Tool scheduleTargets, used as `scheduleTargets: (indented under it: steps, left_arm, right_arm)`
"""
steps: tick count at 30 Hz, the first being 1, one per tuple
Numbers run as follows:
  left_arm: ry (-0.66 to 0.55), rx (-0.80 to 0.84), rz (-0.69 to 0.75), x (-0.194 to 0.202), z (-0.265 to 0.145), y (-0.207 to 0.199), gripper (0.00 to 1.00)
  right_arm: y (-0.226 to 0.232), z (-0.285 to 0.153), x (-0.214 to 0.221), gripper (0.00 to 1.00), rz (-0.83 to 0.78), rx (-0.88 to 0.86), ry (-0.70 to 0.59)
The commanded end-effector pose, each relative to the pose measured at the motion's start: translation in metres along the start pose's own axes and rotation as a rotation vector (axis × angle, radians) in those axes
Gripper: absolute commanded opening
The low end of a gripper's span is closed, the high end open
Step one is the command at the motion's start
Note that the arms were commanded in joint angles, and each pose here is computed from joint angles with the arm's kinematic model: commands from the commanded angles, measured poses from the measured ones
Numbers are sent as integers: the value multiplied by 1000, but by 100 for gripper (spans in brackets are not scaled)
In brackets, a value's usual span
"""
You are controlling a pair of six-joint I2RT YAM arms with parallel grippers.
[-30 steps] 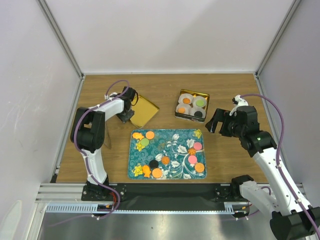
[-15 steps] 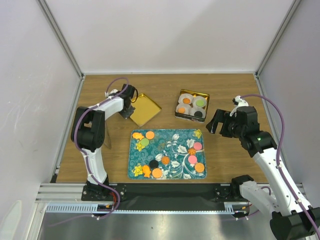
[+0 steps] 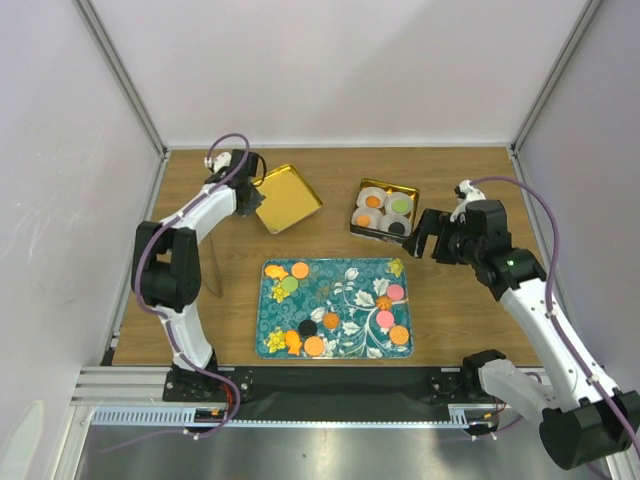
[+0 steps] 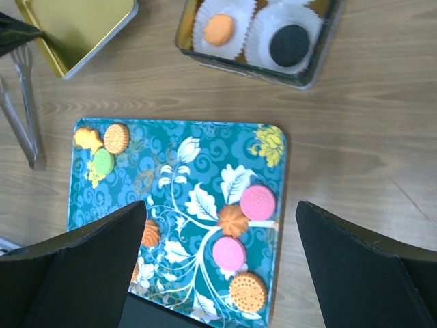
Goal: Pack the cookies
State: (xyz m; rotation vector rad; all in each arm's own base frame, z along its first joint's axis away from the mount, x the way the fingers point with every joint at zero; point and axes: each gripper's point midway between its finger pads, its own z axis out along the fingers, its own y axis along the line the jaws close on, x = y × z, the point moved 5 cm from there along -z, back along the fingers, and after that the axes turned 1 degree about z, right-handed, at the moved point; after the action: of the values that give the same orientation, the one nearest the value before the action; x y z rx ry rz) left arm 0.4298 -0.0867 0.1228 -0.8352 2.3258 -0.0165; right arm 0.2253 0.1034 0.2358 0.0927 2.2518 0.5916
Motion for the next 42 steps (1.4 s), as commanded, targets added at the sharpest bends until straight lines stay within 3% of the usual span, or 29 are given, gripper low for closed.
scheduleTargets:
  steps: [1, 11, 16, 25, 35, 42]
  left_arm:
    - [-94, 164, 33, -30, -44, -16, 0]
    - [-111, 374, 165, -13, -127, -3, 0]
    - [-119, 462, 217, 3, -160, 11, 0]
    - [-69, 632, 306, 44, -189, 2, 0]
    - [-52, 774, 321, 59, -214, -16, 0]
    - [-32, 804, 306, 68, -218, -27, 0]
  right_arm:
    - [29, 4, -25, 100, -83, -99, -61]
    - [62, 43, -54, 100, -183, -187, -25]
    - [83, 56, -60, 100, -178, -330, 27]
    - [123, 57, -53, 99, -160, -517, 69]
    - [133, 69, -41, 100, -99, -550, 105]
    - [139, 72, -38, 82, -40, -551, 106]
